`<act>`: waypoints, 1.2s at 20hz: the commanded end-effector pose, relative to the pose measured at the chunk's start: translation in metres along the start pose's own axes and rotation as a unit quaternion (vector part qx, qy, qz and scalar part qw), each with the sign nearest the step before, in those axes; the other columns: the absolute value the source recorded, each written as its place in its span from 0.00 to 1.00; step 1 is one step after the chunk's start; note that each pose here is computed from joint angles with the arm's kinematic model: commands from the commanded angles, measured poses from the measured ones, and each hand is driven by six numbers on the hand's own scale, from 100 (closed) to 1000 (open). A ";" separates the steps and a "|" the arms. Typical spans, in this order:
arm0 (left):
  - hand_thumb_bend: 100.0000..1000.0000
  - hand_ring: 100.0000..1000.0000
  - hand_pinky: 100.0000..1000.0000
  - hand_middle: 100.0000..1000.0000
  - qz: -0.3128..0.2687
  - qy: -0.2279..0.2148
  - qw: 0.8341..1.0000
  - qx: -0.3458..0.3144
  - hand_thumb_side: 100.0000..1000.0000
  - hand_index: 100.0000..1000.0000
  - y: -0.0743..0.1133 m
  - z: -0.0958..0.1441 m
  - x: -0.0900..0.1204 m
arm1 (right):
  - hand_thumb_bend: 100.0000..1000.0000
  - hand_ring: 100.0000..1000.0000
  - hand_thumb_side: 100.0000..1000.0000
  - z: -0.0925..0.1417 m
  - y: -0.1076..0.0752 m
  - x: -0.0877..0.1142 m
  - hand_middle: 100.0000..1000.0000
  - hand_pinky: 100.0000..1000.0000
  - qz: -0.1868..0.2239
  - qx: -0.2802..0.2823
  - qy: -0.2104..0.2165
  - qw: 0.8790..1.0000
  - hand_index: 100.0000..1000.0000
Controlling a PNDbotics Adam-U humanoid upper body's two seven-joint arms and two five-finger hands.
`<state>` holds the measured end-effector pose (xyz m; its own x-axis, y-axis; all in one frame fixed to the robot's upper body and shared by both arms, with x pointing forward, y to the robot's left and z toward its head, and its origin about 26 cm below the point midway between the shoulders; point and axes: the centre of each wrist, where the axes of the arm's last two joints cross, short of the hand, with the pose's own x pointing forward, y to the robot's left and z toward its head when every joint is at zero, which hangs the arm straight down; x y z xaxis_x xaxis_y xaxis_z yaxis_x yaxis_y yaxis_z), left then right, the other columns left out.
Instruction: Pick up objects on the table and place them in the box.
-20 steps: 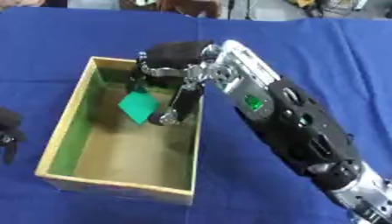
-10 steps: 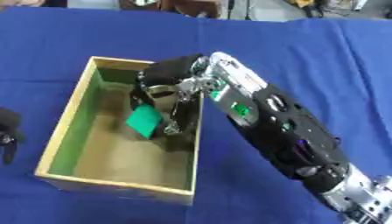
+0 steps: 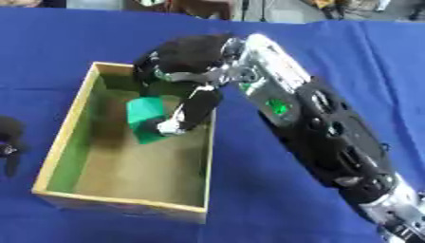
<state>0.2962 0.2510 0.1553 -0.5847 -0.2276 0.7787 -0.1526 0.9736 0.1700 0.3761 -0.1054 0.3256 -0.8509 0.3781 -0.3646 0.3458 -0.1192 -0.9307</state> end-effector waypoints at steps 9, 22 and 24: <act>0.00 0.30 0.00 0.43 -0.013 -0.014 0.999 0.035 0.91 0.42 0.010 -0.003 0.007 | 0.00 0.67 0.67 0.134 -0.027 0.011 0.49 0.69 -0.167 -0.393 0.217 0.878 0.68; 0.00 0.30 0.00 0.43 -0.019 -0.027 0.997 0.074 0.90 0.42 0.017 -0.007 0.010 | 0.00 0.68 0.64 0.173 0.018 0.006 0.53 0.76 -0.256 -0.495 0.314 0.769 0.73; 0.00 0.30 0.00 0.43 -0.020 -0.032 0.996 0.083 0.90 0.42 0.019 -0.008 0.010 | 0.00 0.72 0.82 0.183 0.031 0.008 0.61 0.81 -0.271 -0.518 0.331 0.741 0.81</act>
